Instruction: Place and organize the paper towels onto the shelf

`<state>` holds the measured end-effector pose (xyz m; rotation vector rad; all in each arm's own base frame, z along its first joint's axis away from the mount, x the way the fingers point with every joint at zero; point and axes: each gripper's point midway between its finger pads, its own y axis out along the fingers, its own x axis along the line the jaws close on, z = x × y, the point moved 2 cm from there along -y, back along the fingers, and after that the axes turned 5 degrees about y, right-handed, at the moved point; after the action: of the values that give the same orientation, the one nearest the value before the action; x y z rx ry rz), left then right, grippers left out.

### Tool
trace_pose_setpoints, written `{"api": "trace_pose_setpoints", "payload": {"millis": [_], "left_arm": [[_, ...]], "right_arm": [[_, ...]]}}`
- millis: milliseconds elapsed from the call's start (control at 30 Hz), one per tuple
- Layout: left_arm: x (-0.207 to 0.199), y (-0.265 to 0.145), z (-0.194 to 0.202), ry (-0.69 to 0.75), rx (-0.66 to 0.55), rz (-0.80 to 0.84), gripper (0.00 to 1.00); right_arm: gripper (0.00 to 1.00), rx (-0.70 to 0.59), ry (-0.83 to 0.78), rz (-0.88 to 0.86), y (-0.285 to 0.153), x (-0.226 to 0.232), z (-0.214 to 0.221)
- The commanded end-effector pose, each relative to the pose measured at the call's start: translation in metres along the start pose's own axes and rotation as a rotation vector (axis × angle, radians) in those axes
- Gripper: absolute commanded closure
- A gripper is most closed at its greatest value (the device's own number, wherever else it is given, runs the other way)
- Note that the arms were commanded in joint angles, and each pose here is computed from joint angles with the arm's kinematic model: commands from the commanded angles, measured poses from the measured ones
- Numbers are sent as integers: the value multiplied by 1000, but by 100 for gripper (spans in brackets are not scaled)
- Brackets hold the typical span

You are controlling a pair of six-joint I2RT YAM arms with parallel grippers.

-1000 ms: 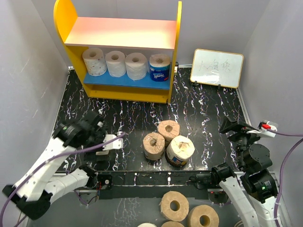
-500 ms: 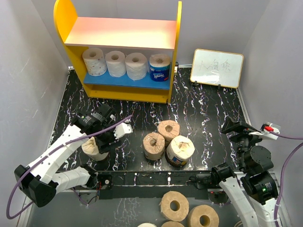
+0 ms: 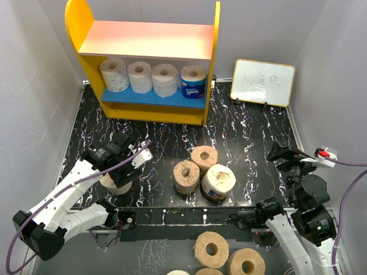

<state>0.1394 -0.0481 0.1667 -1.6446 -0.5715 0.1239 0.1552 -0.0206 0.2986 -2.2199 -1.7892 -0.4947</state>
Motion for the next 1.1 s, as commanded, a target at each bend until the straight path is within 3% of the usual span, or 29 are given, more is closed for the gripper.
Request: {"api": "trace_pose_setpoints", "payload": {"millis": [0,367,533,667,900,1067], "left_arm": [[-6,5,16,-24,52,7,34],[-6,25,31,-25,117,-35,40],[-7,31,33,-32,127,-32,58],[-9,32,33,-36,123,-22,66],[-21,39,31,-36,111,51,100],[-22,20,20,67,35,111,100]], "right_arm": [[16,-23,18,-14,3,5,-6],[16,-26,19,-14,3,5,-7],[16,-28,21,-16,2,5,-7],[16,-31,22,-16,1,5,-7],[16,-36,26,-17,0,4,-9],[16,-42,31,-15,0,4,-10]]}}
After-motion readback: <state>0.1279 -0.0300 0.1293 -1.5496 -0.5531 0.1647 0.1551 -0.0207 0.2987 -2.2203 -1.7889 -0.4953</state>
